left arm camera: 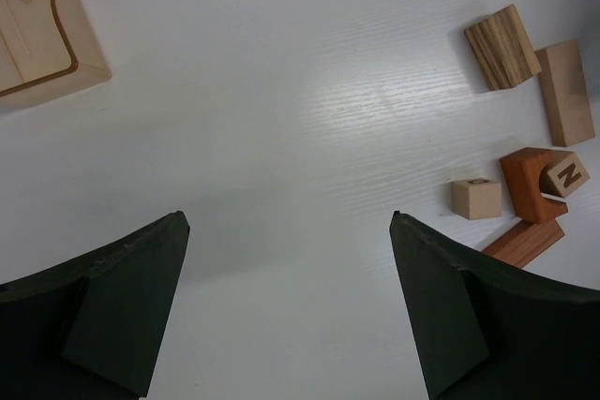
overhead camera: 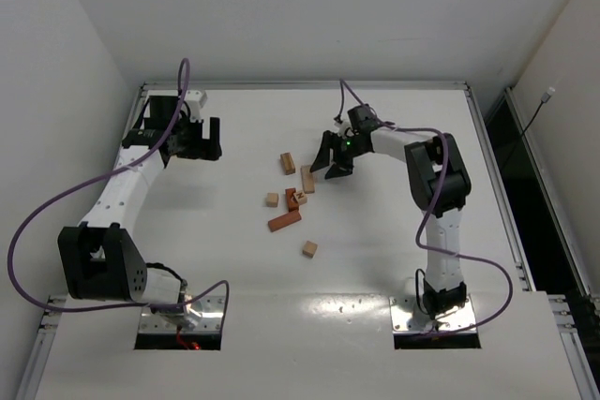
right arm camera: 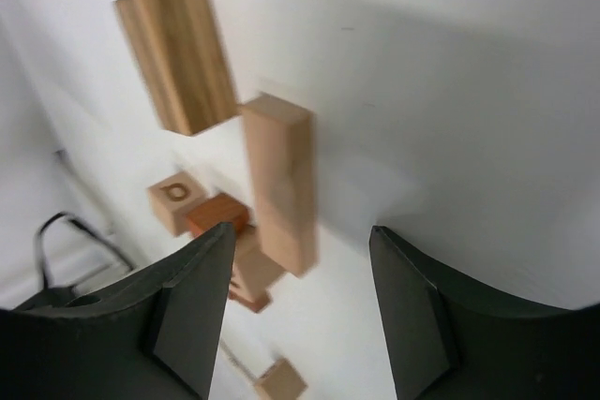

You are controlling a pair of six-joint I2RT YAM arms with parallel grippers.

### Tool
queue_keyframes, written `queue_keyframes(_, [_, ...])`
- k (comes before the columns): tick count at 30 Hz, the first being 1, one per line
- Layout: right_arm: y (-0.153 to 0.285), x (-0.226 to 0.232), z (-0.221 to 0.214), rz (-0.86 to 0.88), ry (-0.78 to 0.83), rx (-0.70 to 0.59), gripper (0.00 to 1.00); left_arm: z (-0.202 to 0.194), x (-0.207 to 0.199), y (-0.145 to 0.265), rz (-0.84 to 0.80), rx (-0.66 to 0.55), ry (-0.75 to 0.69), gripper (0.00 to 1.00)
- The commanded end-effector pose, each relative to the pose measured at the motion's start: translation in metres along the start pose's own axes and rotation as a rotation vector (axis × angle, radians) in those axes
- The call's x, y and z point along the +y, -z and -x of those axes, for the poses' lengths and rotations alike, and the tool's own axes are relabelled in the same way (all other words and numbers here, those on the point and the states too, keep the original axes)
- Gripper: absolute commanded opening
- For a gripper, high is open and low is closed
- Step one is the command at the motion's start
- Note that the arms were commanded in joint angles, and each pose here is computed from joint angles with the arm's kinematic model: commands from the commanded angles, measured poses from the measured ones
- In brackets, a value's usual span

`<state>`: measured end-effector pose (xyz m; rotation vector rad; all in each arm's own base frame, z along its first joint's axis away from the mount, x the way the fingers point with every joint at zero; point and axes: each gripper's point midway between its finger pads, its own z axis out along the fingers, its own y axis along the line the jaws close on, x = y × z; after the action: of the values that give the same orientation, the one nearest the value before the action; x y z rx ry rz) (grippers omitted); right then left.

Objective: Build the wood block tower

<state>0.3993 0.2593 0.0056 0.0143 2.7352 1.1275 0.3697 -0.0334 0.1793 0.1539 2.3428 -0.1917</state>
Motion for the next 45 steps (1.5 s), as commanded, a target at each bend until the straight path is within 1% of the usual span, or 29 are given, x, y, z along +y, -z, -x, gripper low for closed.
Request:
queue_keyframes(1, [0.025,-0.036,0.007,-0.209,0.046,-0.069,0.57,0.015,-0.003,0.002,-0.015,-0.051,0.004,0.87])
queue_keyframes(4, [0.039,-0.036,0.005,-0.244,0.117,-0.079,0.55,0.022,0.0,0.009,0.01,-0.082,0.009,0.87])
queue_keyframes(5, [0.049,-0.022,0.007,-0.23,0.174,-0.102,0.55,0.019,0.001,0.007,0.01,-0.078,0.01,0.87])
queue_keyframes(6, [0.053,-0.018,0.0,-0.201,0.247,-0.089,0.55,0.021,0.002,0.011,0.019,-0.091,0.008,0.87])
queue_keyframes(7, [0.053,0.002,-0.005,-0.152,0.353,-0.099,0.55,0.018,-0.002,0.012,0.013,-0.098,0.001,0.87])
queue_keyframes(8, [0.069,0.03,-0.004,-0.096,0.471,-0.144,0.55,0.02,-0.003,0.015,0.013,-0.107,-0.001,0.87])
queue_keyframes(9, [0.069,0.035,-0.021,-0.054,0.602,-0.119,0.55,0.014,-0.004,0.012,0.017,-0.091,-0.004,0.87])
queue_keyframes(10, [0.068,0.052,-0.033,-0.017,0.704,-0.112,0.55,0.01,-0.004,0.013,0.017,-0.089,-0.004,0.87])
queue_keyframes(11, [0.07,0.069,-0.046,0.004,0.865,-0.096,0.55,0.012,-0.005,0.016,0.017,-0.1,-0.005,0.87])
queue_keyframes(12, [0.07,0.073,-0.062,0.027,0.928,-0.046,0.55,0.008,-0.005,0.015,0.017,-0.091,-0.004,0.87])
queue_keyframes(15, [0.069,0.088,-0.081,0.067,1.109,-0.006,0.54,0.008,-0.005,0.015,0.017,-0.091,-0.004,0.87])
queue_keyframes(16, [0.068,0.098,-0.09,0.09,1.226,0.004,0.54,0.008,-0.005,0.015,0.017,-0.091,-0.004,0.87])
queue_keyframes(18, [0.065,0.098,-0.103,0.096,1.325,0.043,0.54,0.008,-0.006,0.015,0.008,-0.091,-0.004,0.87])
queue_keyframes(19, [0.06,0.102,-0.113,0.11,1.438,0.074,0.54,0.008,-0.006,0.015,0.007,-0.091,-0.004,0.87])
queue_keyframes(21, [0.057,0.108,-0.116,0.102,1.526,0.084,0.54,0.008,-0.006,0.015,0.008,-0.091,-0.013,0.87])
queue_keyframes(22, [0.053,0.11,-0.118,0.088,1.597,0.093,0.54,0.008,-0.006,0.015,0.008,-0.091,-0.013,0.87])
queue_keyframes(24, [0.045,0.111,-0.122,0.091,1.662,0.116,0.54,0.006,-0.004,0.015,0.018,-0.082,-0.012,0.88])
queue_keyframes(25, [0.04,0.114,-0.124,0.093,1.721,0.125,0.55,0.006,0.0,0.015,0.04,-0.081,-0.011,0.92])
queue_keyframes(27, [0.029,0.108,-0.126,0.103,1.76,0.159,0.58,0.006,0.006,0.016,0.081,-0.08,0.0,0.96])
queue_keyframes(28, [0.023,0.114,-0.126,0.117,1.813,0.156,0.58,0.002,0.008,0.014,0.091,-0.071,0.002,0.99])
queue_keyframes(34, [-0.008,0.118,-0.142,0.215,1.877,0.232,0.59,-0.001,0.013,0.015,0.121,-0.061,0.013,0.99])
queue_keyframes(35, [-0.017,0.112,-0.15,0.226,1.881,0.267,0.59,-0.003,0.015,0.015,0.13,-0.052,0.014,0.99])
queue_keyframes(45, [-0.048,0.102,-0.161,0.25,1.88,0.345,0.57,-0.007,0.022,0.015,0.144,-0.042,0.008,0.99])
